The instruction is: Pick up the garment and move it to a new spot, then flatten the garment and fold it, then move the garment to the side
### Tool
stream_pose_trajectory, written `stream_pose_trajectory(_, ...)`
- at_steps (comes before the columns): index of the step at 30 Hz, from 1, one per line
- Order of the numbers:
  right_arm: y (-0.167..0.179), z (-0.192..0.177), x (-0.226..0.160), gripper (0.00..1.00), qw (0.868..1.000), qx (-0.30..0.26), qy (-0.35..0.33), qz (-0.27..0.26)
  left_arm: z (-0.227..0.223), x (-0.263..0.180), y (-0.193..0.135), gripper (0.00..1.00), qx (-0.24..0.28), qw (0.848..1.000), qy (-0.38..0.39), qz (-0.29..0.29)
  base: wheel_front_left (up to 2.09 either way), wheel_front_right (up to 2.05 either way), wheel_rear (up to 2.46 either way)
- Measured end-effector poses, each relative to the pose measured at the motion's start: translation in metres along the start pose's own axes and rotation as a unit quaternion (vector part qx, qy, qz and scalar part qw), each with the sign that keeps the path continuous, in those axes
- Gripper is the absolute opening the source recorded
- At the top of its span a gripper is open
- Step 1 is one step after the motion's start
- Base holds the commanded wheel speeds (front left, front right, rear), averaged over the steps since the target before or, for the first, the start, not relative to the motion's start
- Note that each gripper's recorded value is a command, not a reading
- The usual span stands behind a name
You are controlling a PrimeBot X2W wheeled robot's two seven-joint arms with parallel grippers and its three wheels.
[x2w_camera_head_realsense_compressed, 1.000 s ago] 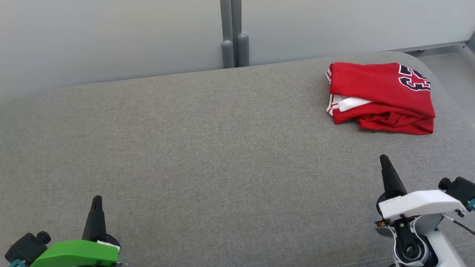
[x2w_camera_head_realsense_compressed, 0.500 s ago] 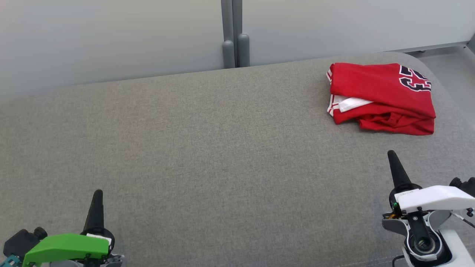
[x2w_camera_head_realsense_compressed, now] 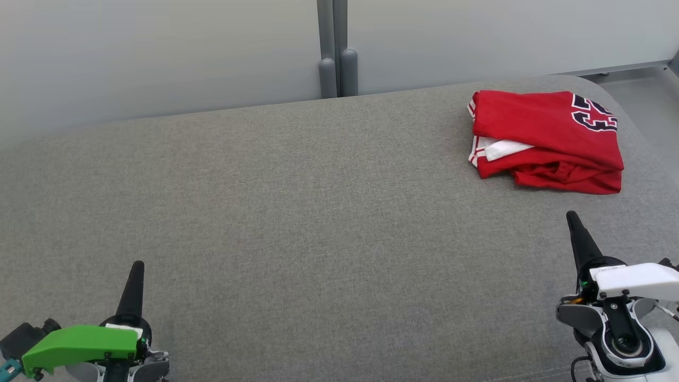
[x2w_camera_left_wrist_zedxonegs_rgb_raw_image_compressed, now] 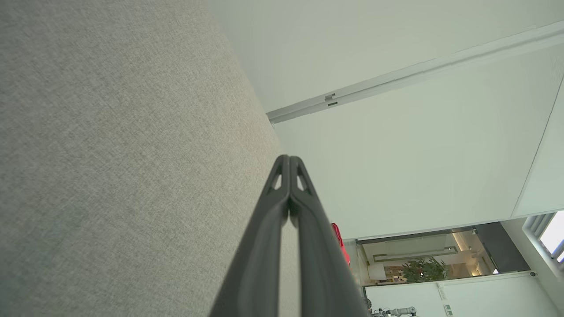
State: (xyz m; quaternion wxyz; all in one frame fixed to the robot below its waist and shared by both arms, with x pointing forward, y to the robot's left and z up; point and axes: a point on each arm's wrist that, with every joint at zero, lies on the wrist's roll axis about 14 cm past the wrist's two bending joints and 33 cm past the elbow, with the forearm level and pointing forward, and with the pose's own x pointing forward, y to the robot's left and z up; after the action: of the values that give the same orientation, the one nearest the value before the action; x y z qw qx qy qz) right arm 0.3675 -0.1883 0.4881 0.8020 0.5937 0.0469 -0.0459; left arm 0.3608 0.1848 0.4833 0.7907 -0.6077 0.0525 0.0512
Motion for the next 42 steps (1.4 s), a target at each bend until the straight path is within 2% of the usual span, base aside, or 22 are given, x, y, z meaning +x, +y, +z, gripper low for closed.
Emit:
stream_pose_trajectory(5, 0.003, 0.005, 0.003, 0.00, 0.999, 0.050, -0.001, 0.006, 0.001, 0.003, -0.003, 0.00, -0.048, 0.999, 0.006, -0.006, 0.00, 0.00, 0.00)
stream_pose_trajectory(20, 0.005, 0.018, 0.005, 0.00, 0.988, 0.153, -0.009, 0.020, 0.001, 0.010, -0.013, 0.00, -0.137, 0.990, 0.020, -0.028, 0.00, 0.00, 0.00)
stream_pose_trajectory(42, 0.005, 0.018, 0.007, 0.00, 0.987, 0.157, -0.010, 0.021, 0.002, 0.010, -0.010, 0.00, -0.136, 0.990, 0.019, -0.026, 0.00, 0.00, 0.00)
